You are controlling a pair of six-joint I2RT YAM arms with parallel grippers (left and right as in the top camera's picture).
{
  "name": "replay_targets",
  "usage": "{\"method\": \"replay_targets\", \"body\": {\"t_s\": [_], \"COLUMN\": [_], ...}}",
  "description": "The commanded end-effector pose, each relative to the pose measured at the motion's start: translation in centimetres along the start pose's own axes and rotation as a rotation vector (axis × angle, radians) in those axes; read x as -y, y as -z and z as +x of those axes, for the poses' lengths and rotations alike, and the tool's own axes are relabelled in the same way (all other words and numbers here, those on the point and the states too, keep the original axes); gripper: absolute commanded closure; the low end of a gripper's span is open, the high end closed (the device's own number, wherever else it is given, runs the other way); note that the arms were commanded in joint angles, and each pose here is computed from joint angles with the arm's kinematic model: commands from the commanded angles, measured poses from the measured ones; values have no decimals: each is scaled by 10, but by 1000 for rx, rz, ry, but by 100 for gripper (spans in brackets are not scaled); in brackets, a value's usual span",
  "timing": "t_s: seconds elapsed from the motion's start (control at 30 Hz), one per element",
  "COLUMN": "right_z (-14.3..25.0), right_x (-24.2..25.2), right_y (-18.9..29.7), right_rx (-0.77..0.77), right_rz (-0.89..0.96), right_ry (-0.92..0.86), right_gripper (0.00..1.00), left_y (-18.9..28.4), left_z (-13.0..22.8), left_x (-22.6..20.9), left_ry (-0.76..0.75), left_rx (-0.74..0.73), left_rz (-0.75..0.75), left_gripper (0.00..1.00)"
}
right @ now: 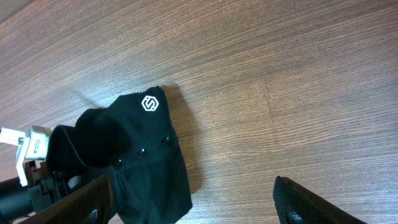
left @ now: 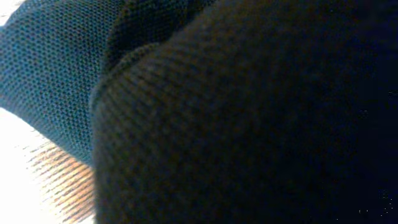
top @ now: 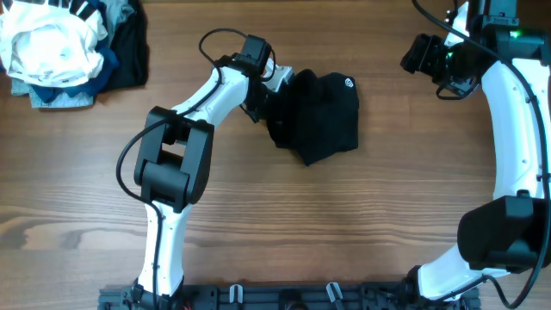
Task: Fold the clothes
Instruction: 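Grasp the folded shirt bundle with the left gripper, right gripper withdrawing, then carry the folded shirt with the left gripper to the top-left clothes pile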
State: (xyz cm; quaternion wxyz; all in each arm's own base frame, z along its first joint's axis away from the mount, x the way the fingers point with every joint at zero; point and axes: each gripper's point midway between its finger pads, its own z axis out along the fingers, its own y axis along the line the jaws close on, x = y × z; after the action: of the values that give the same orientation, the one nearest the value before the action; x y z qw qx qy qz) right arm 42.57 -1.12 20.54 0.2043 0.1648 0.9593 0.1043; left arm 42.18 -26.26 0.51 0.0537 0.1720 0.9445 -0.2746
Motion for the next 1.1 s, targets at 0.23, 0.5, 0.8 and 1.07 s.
{"method": "replay_targets", "body": {"t_s": [0.23, 0.5, 0.8, 1.07], "right_z": [-2, -1, 16, 34], "right_x": [2, 2, 10, 20], "right_y": [-2, -2, -20, -48], "right_rx": [4, 1, -54, -91], "right_rz": [17, 17, 33, 43], "right_ry": [24, 23, 14, 8], "right_gripper": [16, 16, 15, 13], "left_y": [124, 263, 408, 485], "left_z": [-47, -79, -98, -84], "left_x": [9, -12, -60, -148], "left_ry": [175, 294, 321, 405], "left_rx": [250, 579, 1007, 1288], "left_rz": [200, 261, 225, -59], "left_gripper": [96, 96, 96, 96]}}
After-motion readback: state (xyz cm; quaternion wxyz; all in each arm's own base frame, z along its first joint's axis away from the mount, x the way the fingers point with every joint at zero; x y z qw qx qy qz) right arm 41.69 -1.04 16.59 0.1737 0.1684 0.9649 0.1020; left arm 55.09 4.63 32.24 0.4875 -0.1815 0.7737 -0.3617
